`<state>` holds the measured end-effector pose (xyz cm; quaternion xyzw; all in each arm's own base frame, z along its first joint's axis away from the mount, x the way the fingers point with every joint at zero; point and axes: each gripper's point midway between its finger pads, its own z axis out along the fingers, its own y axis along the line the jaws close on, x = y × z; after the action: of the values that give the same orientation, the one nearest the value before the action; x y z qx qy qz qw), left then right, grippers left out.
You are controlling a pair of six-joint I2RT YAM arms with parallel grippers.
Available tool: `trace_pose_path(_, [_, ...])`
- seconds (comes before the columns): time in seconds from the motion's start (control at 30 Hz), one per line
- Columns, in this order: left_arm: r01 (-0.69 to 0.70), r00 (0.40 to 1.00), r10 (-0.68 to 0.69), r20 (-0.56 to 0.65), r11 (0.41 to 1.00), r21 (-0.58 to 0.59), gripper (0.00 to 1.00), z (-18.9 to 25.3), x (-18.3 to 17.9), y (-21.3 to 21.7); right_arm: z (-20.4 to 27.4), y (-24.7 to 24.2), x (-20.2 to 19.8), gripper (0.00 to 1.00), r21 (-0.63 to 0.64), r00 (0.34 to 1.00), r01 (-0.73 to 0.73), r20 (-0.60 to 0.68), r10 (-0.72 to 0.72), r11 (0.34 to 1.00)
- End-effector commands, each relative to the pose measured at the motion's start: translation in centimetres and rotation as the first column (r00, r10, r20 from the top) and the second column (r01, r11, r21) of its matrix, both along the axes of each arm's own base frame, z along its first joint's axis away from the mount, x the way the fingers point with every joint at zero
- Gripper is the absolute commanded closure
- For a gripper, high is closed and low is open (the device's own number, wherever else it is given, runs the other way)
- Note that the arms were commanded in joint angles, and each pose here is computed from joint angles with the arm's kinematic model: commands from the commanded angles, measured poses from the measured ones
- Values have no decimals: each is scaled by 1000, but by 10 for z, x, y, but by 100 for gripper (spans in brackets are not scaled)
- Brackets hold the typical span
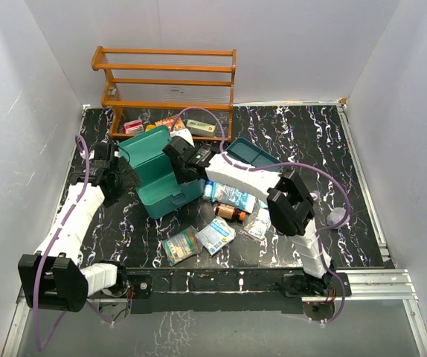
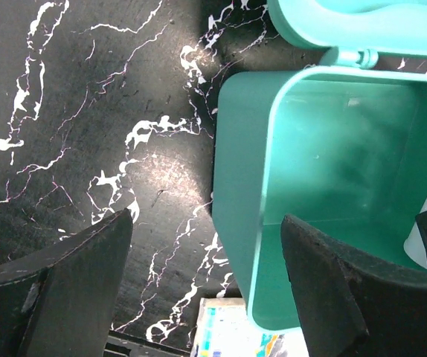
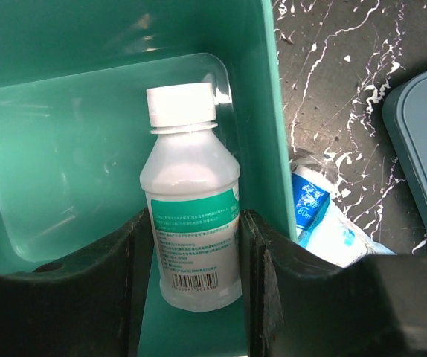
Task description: Organize the medicine kit
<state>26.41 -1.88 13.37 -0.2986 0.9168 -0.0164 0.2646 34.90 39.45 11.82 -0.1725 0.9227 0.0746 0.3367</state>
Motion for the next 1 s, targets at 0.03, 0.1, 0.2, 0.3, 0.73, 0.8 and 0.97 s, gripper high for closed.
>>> trace_pose_path(0.03, [3,1000,-3,-15,1000,-3,20,7,-2,0,10,4,3,66,-34,998,38,56,-36,999])
trace_pose_path(0.1, [8,1000,-8,-5,1000,-11,20,9,-1,-1,2,4,1,66,-59,998,45,42,-43,997])
trace_pose_path(0.2, [4,1000,-4,-12,1000,-2,19,8,-1,0,-7,1,1,66,-95,997,68,31,-65,993])
trace_pose_path(0.3, [4,1000,-4,-15,1000,7,19,8,0,2,-14,-1,0,66,-105,997,71,20,-69,992])
trace_pose_path(0.73, [19,1000,-19,-8,1000,0,19,9,4,0,-29,2,8,49,-170,999,48,28,-44,984])
trace_pose_path(0.8, [20,1000,-20,-6,1000,11,19,10,4,1,-27,1,10,47,-168,998,61,37,-56,984])
trace_pose_path(0.97, [21,1000,-21,-3,999,33,18,12,7,5,-11,3,14,45,-141,995,79,64,-70,987])
